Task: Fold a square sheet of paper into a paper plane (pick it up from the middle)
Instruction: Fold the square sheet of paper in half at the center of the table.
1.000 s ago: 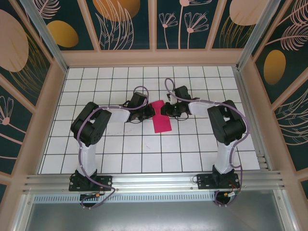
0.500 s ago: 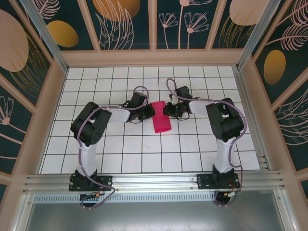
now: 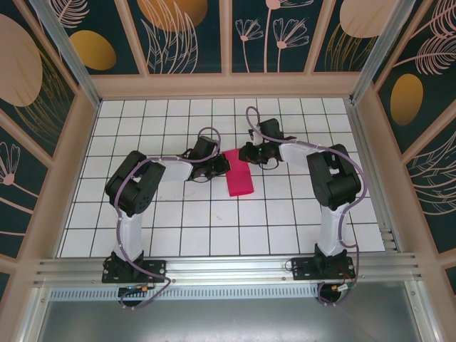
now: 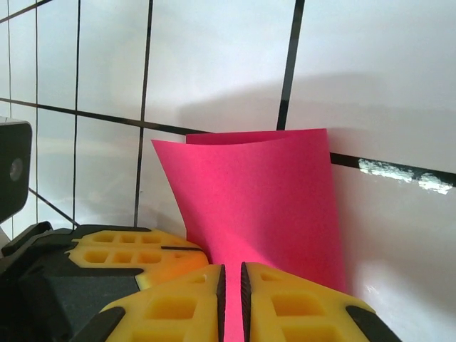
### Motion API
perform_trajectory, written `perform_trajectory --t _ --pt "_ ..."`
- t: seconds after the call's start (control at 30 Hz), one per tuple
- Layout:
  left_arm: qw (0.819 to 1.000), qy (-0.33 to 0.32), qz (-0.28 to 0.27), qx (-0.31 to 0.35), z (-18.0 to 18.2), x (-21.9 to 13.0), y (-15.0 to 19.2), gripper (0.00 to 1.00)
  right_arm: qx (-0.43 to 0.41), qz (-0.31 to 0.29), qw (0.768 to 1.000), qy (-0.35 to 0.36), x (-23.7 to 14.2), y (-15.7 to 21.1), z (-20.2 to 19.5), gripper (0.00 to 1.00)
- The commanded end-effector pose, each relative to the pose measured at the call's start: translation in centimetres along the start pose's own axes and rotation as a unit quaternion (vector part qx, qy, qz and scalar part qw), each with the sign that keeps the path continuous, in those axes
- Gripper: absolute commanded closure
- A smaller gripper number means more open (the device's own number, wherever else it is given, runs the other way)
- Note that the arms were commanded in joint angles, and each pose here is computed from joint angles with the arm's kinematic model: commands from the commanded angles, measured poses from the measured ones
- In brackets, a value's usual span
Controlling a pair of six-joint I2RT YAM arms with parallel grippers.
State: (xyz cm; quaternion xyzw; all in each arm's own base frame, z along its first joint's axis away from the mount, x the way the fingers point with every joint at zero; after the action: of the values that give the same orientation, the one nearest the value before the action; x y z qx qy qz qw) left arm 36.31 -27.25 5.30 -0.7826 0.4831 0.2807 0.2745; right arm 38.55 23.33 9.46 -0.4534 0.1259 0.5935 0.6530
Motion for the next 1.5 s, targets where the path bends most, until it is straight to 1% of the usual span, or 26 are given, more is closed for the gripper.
perform_trajectory --t 0.0,0.23,0.47,0.6,0.8,0.9,1.03,1.2,1.47 --pt "0.985 -0.165 0.051 -0.027 9.0 2.3 3.6 0.97 0.004 0.020 1.000 0.001 1.0 0.4 -0.8 0.84" --pt "0.984 -0.166 0.052 -0.028 9.0 2.3 3.6 0.97 0.011 0.025 0.999 0.039 2.1 0.3 -2.5 0.84" --pt "0.984 -0.166 0.052 -0.028 9.1 2.3 3.6 0.97 0.031 0.044 0.996 0.066 3.2 1.6 -4.3 0.84" --pt "0.984 -0.167 0.051 -0.028 9.1 2.3 3.6 0.97 0.026 0.037 0.997 0.061 2.5 1.1 -3.6 0.84" --pt "0.985 -0.165 0.051 -0.026 9.0 2.4 3.5 0.97 -0.003 -0.016 0.999 0.032 -0.4 -1.5 -0.7 0.84" --pt "0.985 -0.163 0.050 -0.026 8.9 2.3 3.5 0.97 -0.011 -0.031 0.999 0.020 -1.0 -2.1 0.2 0.84" --pt "0.985 -0.163 0.050 -0.026 8.9 2.4 3.5 0.97 -0.011 -0.030 0.999 0.011 -0.3 -2.1 0.5 0.84" --pt "0.985 -0.161 0.050 -0.024 8.7 2.3 3.4 0.98 -0.008 -0.012 1.000 0.009 1.3 -1.6 0.3 0.86" --pt "0.985 -0.164 0.051 -0.025 8.9 2.3 3.5 0.98 0.001 -0.019 0.999 0.047 2.7 -2.3 -1.3 0.86"
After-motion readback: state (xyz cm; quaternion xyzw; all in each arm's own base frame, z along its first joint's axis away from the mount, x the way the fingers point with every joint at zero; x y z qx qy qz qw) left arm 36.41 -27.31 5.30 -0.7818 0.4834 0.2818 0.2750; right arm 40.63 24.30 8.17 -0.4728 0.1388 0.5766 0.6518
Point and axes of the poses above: each hand's point on the last joint's axis, 136 mm out from that joint toward the fingers, its own x axis out along the fingers, its own z axis along the line the jaws close on, y = z × x, the point moved 6 cm from there along -x, back along the fingers, and after that the axes turned 11 degrees about -x, right-handed, at the moved point
